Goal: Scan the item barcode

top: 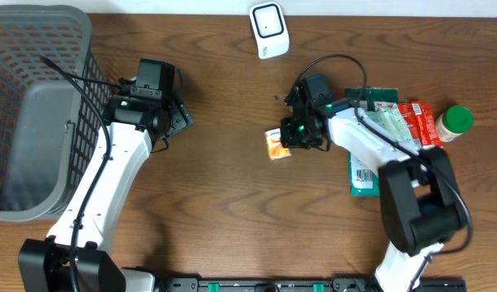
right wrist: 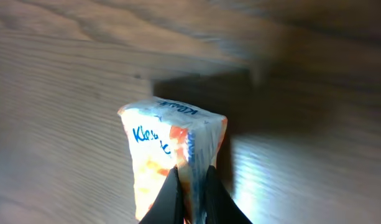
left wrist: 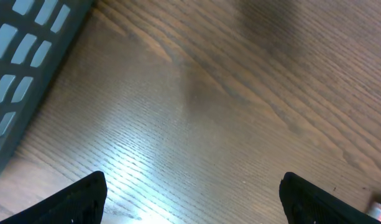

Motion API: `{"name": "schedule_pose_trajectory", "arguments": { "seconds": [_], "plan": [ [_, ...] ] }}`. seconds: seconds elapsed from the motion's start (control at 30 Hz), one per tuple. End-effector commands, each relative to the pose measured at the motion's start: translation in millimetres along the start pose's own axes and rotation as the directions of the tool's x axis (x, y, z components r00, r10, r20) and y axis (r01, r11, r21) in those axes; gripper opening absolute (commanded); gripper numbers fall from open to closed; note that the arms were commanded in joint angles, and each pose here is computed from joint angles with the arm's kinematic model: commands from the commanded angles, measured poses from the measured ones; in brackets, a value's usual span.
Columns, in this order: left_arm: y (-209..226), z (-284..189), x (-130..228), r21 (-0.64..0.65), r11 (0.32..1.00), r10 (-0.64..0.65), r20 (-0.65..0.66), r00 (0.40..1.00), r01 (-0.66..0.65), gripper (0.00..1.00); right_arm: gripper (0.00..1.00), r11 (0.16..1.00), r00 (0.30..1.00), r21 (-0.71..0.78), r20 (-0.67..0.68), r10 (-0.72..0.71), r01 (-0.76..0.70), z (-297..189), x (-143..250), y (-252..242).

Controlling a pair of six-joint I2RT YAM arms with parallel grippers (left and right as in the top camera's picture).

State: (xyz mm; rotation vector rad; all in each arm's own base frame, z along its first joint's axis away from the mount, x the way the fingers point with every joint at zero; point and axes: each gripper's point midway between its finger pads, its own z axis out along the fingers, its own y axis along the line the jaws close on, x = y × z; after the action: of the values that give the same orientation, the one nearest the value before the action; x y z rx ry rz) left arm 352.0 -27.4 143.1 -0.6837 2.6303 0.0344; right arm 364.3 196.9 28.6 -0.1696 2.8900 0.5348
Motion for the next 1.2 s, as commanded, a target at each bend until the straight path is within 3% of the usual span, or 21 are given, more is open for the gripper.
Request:
{"name": "schedule_pose_trajectory", "arguments": {
  "seconds": [0.0, 0.2, 0.43, 0.7, 0.87, 1.17],
  "plan": [
    [2, 1, -2, -0.014, 1.0, 0.004, 0.004, 1.0, -0.004, 0.89, 0.01, 0.964, 0.985, 0.246, 0.114, -0.129, 0.098, -39, -20, -17],
    [2, 1, -2, -0.014, 1.0, 0.004, 0.004, 1.0, -0.004, 0.89, 0.01, 0.758, 0.961, 0.629, 0.059, -0.269, 0.173, -60, -7, -43],
    [2, 1, -2, -0.014, 1.0, 0.004, 0.004, 1.0, -0.004, 0.89, 0.02, 0.531, 0.895, 0.811, 0.021, -0.446, 0.246, -66, -6, -21],
    [2, 1, -2, -0.014, 1.0, 0.004, 0.004, 1.0, -0.004, 0.89, 0.01, 0.52, 0.864, 0.803, 0.013, -0.504, 0.291, -53, 1, 3],
    [2, 1, -2, -0.014, 1.0, 0.004, 0.004, 1.0, -0.004, 0.89, 0.02, 0.458, 0.867, 0.848, -0.006, -0.498, 0.268, -54, -4, -12],
    [2, 1, -2, -0.014, 1.0, 0.004, 0.004, 1.0, -0.004, 0.89, 0.06, 0.454, 0.898, 0.852, -0.04, -0.439, 0.26, -42, -5, -40]
  ]
}}
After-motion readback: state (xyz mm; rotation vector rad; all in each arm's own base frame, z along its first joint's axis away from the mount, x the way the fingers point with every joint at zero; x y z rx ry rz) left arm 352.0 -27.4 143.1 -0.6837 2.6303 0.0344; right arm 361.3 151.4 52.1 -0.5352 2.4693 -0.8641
